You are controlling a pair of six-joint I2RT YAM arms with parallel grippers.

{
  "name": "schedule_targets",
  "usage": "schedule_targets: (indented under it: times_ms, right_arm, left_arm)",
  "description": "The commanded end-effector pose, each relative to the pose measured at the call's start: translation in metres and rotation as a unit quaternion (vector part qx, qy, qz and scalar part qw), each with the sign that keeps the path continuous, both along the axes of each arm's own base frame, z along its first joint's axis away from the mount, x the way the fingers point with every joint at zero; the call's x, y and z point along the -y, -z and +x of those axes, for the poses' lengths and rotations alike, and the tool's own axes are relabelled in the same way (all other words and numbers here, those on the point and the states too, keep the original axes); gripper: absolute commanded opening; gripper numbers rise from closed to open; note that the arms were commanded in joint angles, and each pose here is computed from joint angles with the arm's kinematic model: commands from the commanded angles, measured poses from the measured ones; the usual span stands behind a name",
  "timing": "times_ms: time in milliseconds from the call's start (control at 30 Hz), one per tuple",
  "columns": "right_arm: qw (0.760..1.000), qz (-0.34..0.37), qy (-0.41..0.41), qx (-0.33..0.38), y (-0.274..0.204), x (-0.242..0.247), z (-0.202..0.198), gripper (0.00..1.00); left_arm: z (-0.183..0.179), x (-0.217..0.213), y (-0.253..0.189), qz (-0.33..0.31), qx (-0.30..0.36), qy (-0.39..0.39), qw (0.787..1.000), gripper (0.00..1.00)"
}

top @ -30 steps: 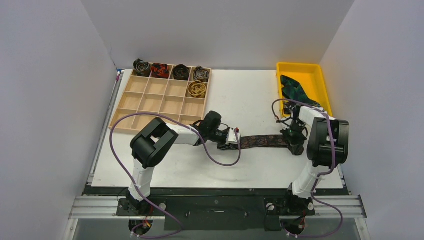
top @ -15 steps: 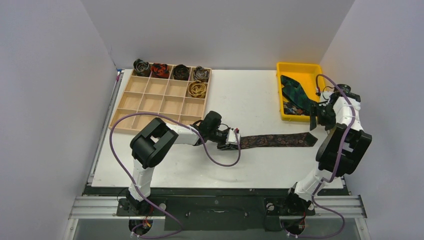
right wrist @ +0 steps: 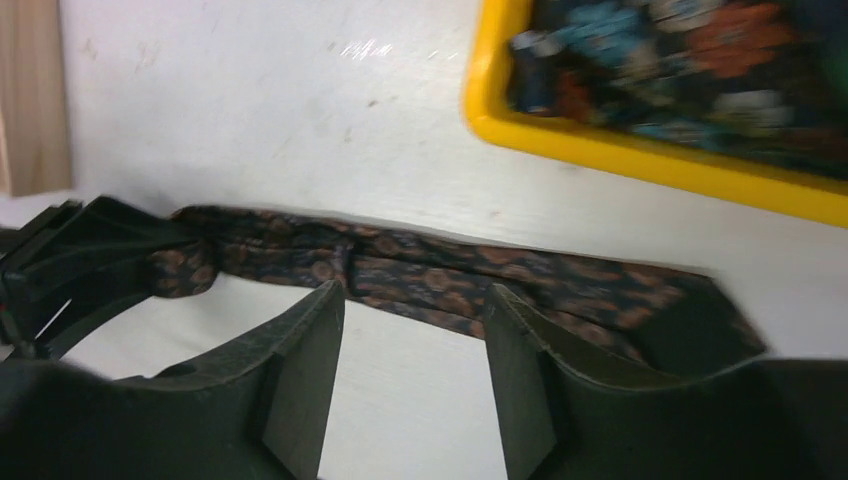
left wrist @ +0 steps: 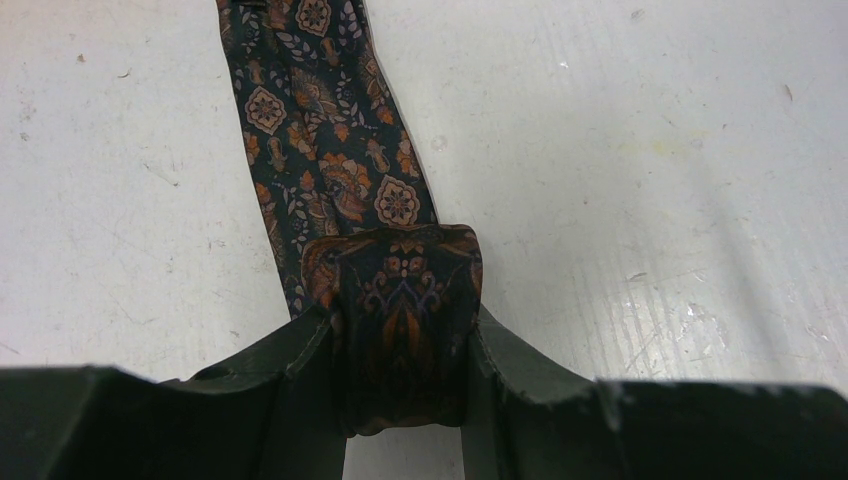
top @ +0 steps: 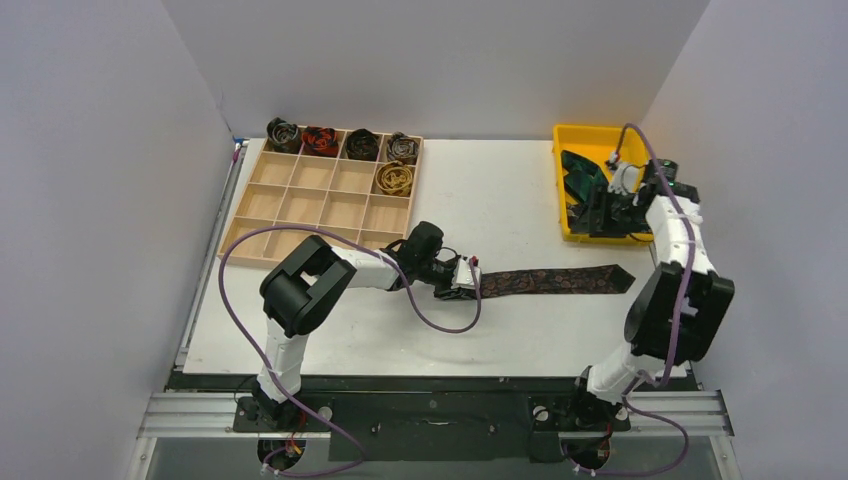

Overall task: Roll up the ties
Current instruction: Roll the tie at the center of the board.

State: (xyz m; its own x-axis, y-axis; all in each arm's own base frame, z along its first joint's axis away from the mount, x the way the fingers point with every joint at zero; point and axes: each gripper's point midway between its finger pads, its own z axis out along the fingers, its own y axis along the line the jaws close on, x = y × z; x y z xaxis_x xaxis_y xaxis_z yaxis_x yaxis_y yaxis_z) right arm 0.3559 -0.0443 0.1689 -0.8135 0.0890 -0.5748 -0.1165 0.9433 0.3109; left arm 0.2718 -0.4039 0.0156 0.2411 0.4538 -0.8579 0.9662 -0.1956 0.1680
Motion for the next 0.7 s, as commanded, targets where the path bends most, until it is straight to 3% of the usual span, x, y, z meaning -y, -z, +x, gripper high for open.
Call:
schedule_targets:
  times_ms: [0,300,667]
  right_arm:
    - [0.980,0.126,-0.087,-0.131,0.044,-0.091,-0.033,0.48]
    - [0.960,0.130,-0.183,-0.164,0.101,-0.201,-0.060,0.44]
    - [0.947,0.181,-0.187,-0.189,0.130,-0.249,-0.066,0.43]
  left_arm:
    - [-0.055,-0.078,0.094,0.192,-0.127,-0.030,0.973,0.04]
    - [-0.054,-0.078,0.096,0.197,-0.140,-0.048,0.969,0.05]
    - [-0.053,-0.077,0.097,0.199,-0.142,-0.053,0.968,0.05]
